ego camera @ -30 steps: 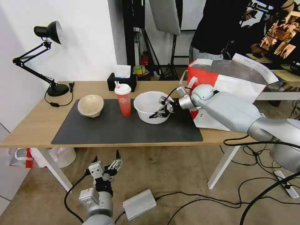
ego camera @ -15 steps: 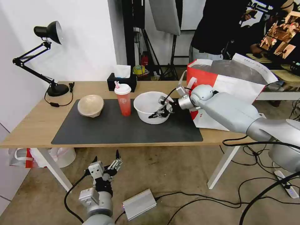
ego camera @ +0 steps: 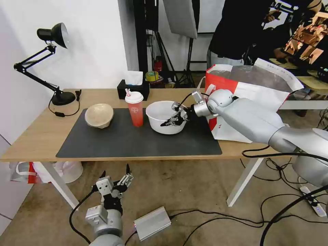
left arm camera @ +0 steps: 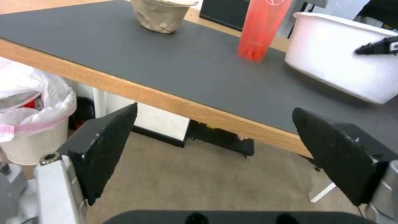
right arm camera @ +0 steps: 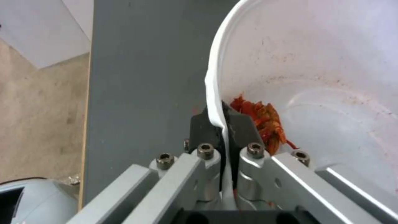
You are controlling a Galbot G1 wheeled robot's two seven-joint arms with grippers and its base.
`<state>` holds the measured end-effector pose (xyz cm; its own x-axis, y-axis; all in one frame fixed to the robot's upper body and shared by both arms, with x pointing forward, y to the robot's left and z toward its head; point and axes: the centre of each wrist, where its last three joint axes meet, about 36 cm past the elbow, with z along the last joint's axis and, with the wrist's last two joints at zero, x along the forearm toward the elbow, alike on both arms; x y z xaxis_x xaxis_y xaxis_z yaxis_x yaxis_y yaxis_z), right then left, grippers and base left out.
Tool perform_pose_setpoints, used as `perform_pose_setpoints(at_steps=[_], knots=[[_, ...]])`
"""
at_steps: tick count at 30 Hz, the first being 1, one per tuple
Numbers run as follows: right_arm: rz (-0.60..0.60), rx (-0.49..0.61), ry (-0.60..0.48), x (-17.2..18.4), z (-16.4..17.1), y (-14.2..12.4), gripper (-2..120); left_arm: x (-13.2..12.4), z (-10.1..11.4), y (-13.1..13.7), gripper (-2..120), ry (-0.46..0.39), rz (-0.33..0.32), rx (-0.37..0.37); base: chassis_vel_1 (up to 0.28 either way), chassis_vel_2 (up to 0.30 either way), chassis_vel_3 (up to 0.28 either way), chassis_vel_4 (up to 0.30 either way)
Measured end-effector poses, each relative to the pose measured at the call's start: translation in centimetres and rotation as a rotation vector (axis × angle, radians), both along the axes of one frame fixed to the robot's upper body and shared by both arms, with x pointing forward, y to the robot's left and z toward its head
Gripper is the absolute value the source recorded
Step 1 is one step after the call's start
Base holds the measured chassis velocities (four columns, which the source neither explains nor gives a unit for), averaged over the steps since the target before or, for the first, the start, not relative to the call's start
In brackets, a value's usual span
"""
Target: Pick up the trash from the table and place it into the takeout bag.
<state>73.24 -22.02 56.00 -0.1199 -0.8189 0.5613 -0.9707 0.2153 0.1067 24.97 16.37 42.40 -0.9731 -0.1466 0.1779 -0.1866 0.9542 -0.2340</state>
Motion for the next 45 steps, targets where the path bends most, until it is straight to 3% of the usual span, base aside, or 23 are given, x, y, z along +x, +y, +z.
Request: perform_pose_setpoints(at_steps=[45], knots=[[-0.043,0.078,-0.112,-0.2,8.3,-2.7,0,-0.3,0.2,0.2,100,0.000,-0.003,0.010,0.000,0.000,0.000,0.000]])
